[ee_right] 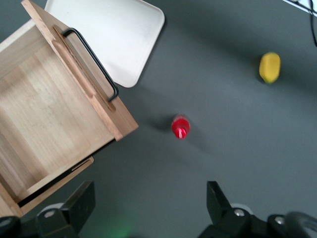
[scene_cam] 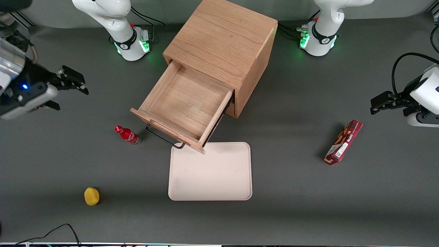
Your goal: Open upper drawer
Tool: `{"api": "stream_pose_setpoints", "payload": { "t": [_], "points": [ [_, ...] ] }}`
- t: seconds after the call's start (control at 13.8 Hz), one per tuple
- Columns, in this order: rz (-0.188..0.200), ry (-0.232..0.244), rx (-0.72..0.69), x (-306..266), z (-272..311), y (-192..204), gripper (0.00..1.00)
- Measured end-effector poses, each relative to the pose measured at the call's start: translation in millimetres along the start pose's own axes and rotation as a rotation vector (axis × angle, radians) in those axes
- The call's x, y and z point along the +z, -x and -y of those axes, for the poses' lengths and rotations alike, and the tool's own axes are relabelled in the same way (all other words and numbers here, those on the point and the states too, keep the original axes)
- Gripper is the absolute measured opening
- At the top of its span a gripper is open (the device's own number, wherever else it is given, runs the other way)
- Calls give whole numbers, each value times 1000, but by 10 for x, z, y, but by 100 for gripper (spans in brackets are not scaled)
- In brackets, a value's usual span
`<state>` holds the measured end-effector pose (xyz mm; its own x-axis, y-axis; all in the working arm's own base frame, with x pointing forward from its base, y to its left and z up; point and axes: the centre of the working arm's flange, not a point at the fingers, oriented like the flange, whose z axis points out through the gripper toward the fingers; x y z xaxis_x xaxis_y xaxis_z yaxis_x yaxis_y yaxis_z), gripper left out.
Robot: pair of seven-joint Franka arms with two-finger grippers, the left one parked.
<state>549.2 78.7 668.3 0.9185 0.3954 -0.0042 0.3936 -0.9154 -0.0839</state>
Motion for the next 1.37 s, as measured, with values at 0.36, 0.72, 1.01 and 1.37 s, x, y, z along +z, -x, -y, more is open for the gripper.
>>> {"api": "stream_pose_setpoints", "payload": {
  "t": [0.36, 0.72, 1.01, 1.37],
  "points": [
    [-13, -12, 191, -152, -590, 613, 98],
    [0, -15, 213, -131, -632, 652, 100],
    [10, 13, 226, -130, -292, 540, 100],
    [19, -6, 225, -103, -234, 532, 100]
  ]
}}
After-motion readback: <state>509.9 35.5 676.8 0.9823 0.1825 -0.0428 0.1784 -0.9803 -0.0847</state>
